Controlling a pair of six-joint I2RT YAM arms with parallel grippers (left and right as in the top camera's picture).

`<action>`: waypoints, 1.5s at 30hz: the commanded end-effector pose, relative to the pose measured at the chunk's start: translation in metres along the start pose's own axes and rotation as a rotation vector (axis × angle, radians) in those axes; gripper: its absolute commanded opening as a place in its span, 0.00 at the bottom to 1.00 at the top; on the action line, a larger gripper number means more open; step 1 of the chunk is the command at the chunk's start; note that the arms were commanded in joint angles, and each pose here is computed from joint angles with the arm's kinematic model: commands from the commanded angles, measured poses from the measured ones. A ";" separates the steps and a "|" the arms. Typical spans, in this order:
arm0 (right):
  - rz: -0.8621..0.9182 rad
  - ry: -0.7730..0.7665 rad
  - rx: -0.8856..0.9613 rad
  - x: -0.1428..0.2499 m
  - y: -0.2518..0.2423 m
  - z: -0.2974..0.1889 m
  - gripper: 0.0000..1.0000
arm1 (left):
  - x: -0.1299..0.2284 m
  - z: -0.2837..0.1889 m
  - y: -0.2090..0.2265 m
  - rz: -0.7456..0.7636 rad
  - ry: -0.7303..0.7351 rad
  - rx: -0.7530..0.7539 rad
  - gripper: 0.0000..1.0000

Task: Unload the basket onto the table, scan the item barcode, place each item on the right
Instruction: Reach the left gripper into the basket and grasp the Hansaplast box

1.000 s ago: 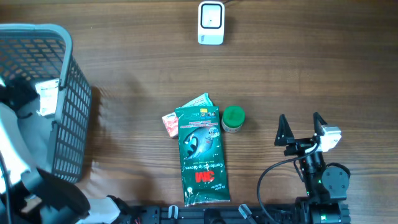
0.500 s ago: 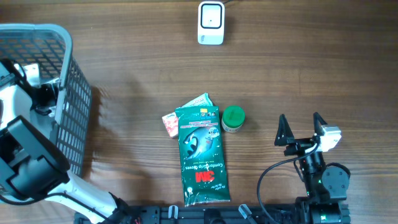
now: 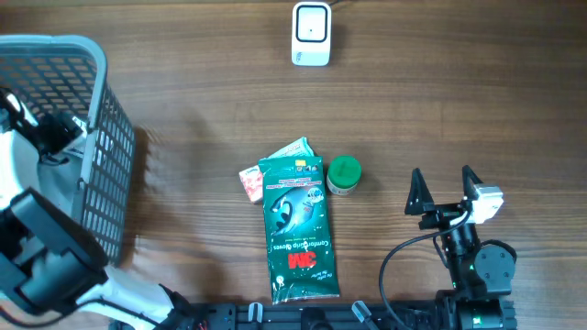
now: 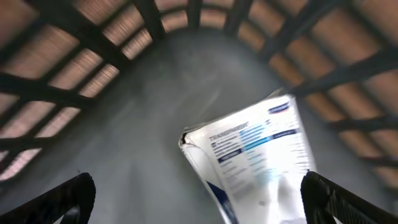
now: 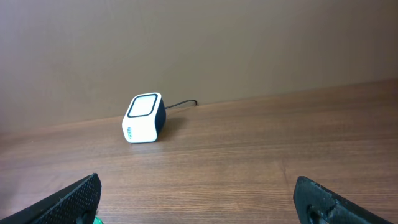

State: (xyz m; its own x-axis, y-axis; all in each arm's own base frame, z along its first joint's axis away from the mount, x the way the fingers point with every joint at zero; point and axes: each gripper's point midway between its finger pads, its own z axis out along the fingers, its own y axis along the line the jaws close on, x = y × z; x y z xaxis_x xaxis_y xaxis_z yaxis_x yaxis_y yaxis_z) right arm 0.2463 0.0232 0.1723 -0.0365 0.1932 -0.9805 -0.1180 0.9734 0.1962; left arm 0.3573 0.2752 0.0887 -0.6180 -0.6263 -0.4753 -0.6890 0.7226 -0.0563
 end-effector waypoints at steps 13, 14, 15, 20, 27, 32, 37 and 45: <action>-0.011 -0.007 0.004 -0.001 -0.001 0.000 1.00 | 0.031 -0.010 -0.088 -0.230 0.043 0.011 1.00; -0.011 -0.007 0.004 -0.001 -0.001 0.000 1.00 | 0.032 -0.010 -0.091 -0.188 0.045 0.013 1.00; -0.011 -0.007 0.004 -0.001 -0.001 0.000 1.00 | 0.034 -0.009 -0.090 -0.171 0.045 0.000 1.00; -0.012 -0.007 0.004 -0.001 -0.001 0.000 1.00 | 0.049 0.009 -0.085 -0.192 0.106 -0.034 1.00; -0.011 -0.007 0.004 -0.001 -0.001 0.000 1.00 | 0.095 0.061 -0.077 -0.170 0.267 -0.103 1.00; -0.011 -0.007 0.004 -0.001 -0.001 0.000 1.00 | 0.105 0.063 -0.073 -0.166 0.303 -0.120 0.95; -0.011 -0.007 0.004 -0.001 -0.001 0.000 1.00 | 0.113 0.057 -0.062 -0.152 0.331 -0.182 0.43; -0.012 -0.007 0.004 -0.001 -0.001 0.000 1.00 | 0.053 -0.054 -0.032 -0.270 0.120 -0.220 0.41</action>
State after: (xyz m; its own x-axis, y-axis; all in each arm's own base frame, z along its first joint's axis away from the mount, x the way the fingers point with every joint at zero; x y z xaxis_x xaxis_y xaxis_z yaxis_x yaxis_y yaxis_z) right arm 0.2463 0.0232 0.1724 -0.0362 0.1936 -0.9804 -0.1181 0.9734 0.1965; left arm 0.3329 0.1920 0.0451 -0.5441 -0.8086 -0.2239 -0.8385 0.5334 0.1112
